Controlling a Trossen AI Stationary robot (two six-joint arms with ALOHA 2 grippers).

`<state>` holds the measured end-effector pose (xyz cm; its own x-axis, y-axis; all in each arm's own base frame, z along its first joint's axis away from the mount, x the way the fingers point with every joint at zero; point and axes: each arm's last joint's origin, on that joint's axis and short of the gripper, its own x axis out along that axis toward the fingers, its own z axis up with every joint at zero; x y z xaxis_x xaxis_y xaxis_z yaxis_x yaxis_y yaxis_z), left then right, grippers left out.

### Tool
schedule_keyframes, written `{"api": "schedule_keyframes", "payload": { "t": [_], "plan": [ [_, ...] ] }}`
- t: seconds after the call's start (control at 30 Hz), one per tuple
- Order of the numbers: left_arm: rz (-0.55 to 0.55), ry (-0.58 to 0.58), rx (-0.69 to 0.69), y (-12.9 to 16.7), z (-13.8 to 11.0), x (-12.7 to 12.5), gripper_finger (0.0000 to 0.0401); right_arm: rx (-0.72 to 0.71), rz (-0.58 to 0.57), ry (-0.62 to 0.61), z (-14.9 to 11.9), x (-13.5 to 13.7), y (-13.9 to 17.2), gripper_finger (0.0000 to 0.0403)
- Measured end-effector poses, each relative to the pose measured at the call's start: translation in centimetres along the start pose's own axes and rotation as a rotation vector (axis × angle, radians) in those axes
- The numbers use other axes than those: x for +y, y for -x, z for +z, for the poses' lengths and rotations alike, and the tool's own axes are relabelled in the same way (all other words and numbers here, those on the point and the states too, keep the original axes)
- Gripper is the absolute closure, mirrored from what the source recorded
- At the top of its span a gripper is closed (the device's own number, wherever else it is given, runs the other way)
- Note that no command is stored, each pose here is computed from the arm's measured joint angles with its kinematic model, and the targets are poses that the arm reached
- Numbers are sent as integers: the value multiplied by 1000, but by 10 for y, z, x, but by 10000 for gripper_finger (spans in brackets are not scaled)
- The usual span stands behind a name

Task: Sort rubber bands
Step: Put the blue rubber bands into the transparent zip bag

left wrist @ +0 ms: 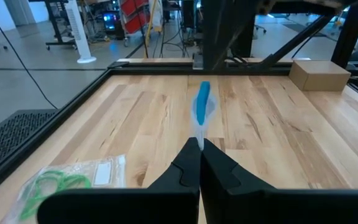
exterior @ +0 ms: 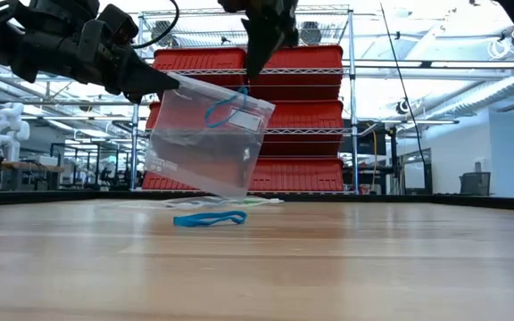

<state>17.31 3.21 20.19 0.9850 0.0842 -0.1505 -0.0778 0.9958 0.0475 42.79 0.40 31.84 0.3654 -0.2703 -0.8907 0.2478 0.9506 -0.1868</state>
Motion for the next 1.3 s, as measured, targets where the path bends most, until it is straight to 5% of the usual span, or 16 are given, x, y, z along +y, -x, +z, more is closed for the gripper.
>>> {"api": "schedule_keyframes", "payload": {
  "t": [0.53,0.83,1.07,1.3],
  "plan": [
    [0,-1,-2,0,0,0,401,-51,-4,33,15,-5,-35,403],
    [4,-4,8,0,-1,0,401,-89,14,105,12,2,-12,403],
    [16,-20,12,0,-1,0,401,-16,201,216,-9,54,-11,403],
    [20,-22,11,0,-1,1,401,104,269,226,-61,97,-86,400]
  ]
}}
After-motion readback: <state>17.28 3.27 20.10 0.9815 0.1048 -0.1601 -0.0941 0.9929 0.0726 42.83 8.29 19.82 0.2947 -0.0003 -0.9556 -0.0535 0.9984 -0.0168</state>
